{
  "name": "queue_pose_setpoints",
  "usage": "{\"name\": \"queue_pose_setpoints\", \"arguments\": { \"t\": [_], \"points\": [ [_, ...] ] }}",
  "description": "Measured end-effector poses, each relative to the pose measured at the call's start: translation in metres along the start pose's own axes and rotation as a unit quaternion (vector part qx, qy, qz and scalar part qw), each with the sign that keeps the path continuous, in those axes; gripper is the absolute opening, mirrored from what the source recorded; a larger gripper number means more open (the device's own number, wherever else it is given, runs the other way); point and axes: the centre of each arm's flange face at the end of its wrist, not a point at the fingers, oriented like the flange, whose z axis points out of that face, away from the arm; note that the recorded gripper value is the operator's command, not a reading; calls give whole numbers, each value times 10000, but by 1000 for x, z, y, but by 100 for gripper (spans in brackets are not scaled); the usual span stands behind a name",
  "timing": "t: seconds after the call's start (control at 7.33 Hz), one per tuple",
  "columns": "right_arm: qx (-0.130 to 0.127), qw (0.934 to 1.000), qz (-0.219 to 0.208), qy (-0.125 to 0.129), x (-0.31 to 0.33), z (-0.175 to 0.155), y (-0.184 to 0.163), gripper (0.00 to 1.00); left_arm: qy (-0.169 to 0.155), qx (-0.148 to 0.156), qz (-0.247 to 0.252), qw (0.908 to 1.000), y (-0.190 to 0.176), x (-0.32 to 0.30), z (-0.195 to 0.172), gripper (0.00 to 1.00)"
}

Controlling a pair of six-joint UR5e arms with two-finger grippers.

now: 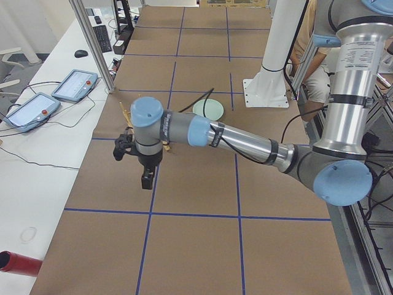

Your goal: Place plate on table

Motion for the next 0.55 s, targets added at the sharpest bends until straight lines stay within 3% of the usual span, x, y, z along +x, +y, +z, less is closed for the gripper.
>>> {"name": "queue_pose_setpoints", "arguments": {
  "t": [0.27, 0.55],
  "points": [
    [3, 10000, -3, 0, 0, 0, 0, 100, 326, 65, -387, 9987, 35, -12, 10, 100],
    [3, 10000, -3, 0, 0, 0, 0, 100, 382, -47, -612, 9974, 52, -23, 23, 100]
  ]
}}
